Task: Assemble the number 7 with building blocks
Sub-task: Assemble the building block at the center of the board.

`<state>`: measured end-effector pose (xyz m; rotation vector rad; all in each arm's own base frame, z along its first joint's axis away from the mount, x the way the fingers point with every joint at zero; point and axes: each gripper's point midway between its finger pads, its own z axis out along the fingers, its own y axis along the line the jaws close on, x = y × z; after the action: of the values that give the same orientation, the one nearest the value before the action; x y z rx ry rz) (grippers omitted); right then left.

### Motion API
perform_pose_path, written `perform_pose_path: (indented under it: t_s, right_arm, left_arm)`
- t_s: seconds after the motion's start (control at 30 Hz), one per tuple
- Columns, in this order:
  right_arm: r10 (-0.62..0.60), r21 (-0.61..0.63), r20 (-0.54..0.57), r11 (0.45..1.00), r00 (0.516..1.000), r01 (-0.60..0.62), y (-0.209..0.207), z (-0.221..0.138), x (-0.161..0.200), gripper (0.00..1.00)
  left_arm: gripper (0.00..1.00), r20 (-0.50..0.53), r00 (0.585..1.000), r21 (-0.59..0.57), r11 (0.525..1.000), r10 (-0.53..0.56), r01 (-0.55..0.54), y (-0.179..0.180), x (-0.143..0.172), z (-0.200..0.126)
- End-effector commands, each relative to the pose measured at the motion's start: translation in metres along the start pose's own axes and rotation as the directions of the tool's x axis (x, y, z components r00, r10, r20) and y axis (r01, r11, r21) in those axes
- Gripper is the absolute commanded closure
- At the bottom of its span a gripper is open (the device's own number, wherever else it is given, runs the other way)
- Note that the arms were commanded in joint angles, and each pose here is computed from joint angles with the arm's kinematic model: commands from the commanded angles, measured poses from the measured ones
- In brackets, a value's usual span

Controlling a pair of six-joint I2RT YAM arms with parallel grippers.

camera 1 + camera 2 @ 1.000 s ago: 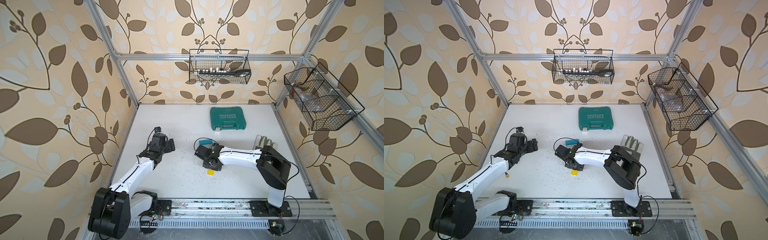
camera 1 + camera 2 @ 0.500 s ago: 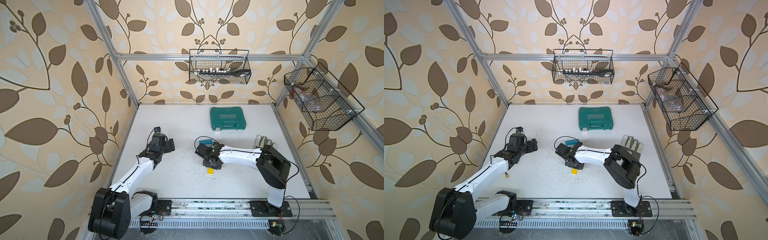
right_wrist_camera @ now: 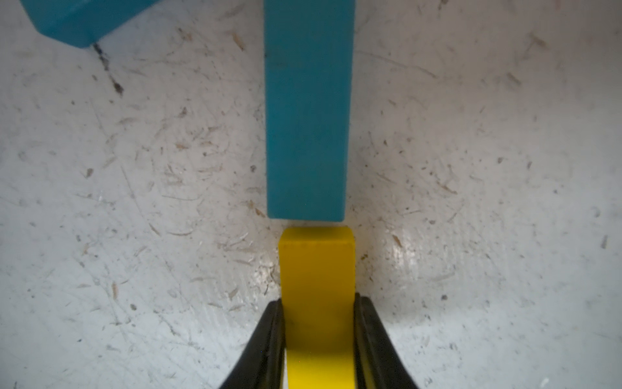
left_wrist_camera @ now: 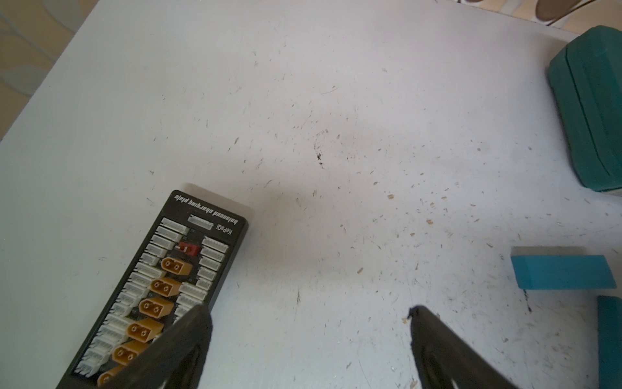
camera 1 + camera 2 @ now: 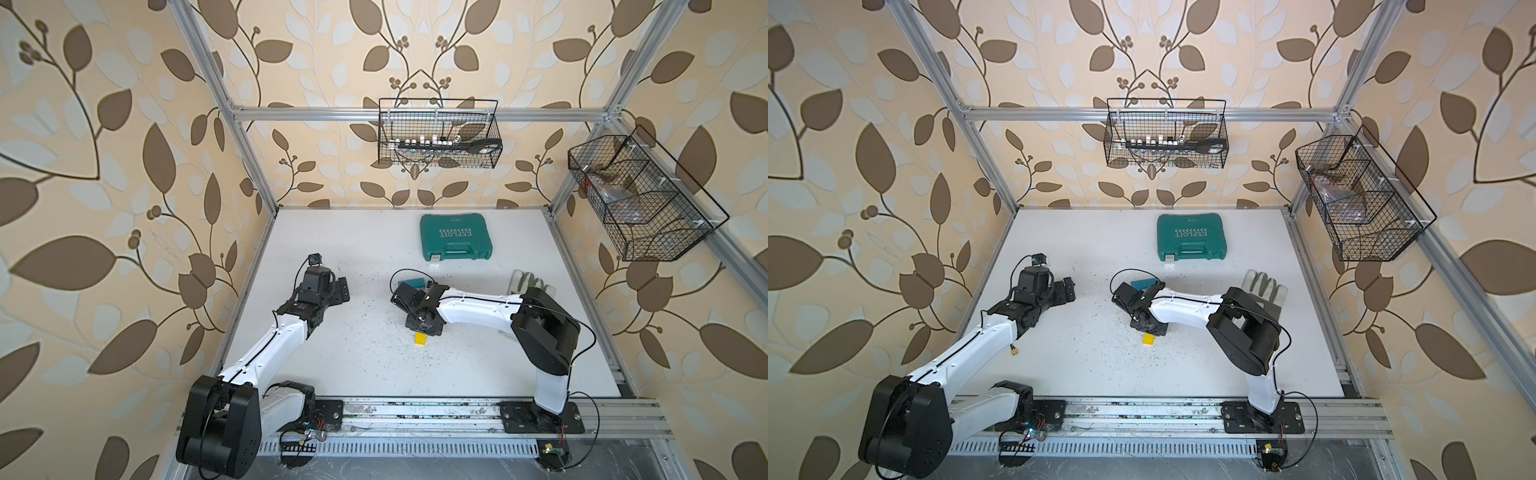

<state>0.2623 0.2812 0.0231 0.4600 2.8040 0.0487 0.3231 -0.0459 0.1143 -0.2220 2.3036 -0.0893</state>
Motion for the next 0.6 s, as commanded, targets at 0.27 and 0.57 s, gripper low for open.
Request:
perform_pose_path:
  t_s: [0.27, 0.57]
  right_arm:
    - [0.005, 0.019, -0.024, 1.000, 1.000, -0.004, 0.0031, 0.0156, 0.0010, 0.69]
    - [0.006, 0.030, -0.029, 1.000, 1.000, -0.006, 0.0019, 0.0176, 0.0022, 0.65]
  left_arm:
    - [0.06, 0.035, 0.999, -0.007, 1.000, -0.022, 0.022, 0.0038, -0.0076, -0.0045]
    - [0.06, 0.034, 0.999, -0.006, 1.000, -0.021, 0.022, 0.0035, -0.0074, -0.0045]
